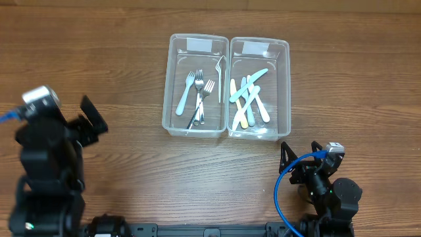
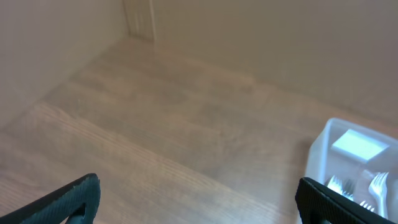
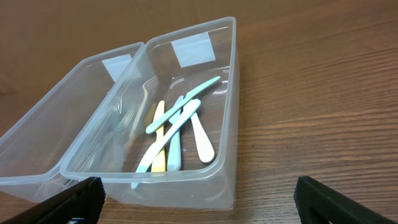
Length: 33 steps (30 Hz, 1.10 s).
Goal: Pack container
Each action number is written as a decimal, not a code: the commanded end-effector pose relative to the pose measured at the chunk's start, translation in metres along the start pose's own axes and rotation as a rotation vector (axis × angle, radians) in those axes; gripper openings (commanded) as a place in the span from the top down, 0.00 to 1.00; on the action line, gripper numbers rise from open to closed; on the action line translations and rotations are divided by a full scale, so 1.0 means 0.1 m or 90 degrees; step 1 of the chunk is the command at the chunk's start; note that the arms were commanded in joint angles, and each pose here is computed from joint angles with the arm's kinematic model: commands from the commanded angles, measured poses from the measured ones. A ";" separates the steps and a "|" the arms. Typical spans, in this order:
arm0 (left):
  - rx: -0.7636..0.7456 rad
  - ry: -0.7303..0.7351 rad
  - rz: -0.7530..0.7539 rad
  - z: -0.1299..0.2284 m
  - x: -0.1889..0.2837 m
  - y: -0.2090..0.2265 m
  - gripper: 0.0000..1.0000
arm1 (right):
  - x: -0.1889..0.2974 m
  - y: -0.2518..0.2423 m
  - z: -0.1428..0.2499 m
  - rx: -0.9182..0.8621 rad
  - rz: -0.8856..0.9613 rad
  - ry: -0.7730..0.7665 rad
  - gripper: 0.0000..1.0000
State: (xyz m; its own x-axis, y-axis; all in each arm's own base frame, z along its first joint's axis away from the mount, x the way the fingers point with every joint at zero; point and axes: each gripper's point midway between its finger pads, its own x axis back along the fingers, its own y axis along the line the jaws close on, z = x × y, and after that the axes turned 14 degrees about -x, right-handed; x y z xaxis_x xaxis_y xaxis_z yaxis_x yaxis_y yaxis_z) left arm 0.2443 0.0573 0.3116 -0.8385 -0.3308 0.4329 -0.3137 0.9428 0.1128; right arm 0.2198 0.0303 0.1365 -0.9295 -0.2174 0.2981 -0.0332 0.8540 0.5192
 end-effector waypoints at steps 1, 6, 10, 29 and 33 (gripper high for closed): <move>0.037 0.006 -0.009 0.44 -0.01 0.05 0.00 | 0.00 0.03 0.00 0.004 -0.010 -0.004 0.00; 0.100 0.003 -0.009 0.92 -0.12 0.02 0.00 | 0.00 0.03 0.00 0.004 -0.010 -0.004 0.00; 0.128 -0.021 0.005 1.20 -0.23 -0.03 0.00 | 0.00 0.03 0.00 0.004 -0.010 -0.004 0.00; -0.088 -0.029 0.038 1.75 -0.41 -0.17 0.00 | 0.00 0.03 0.00 0.004 -0.010 -0.004 0.00; -0.083 -0.053 0.034 1.75 -0.40 -0.16 0.00 | 0.00 0.03 0.00 0.004 -0.010 -0.004 0.00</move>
State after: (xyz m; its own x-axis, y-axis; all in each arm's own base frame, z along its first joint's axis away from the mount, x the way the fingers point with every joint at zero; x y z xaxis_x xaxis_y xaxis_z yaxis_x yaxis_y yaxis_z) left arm 0.2053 0.0490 0.1408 -0.8780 -0.2837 0.3857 -0.2381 0.9576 0.1624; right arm 0.2198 0.0303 0.1362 -0.9291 -0.2175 0.2991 -0.0328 0.8541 0.5191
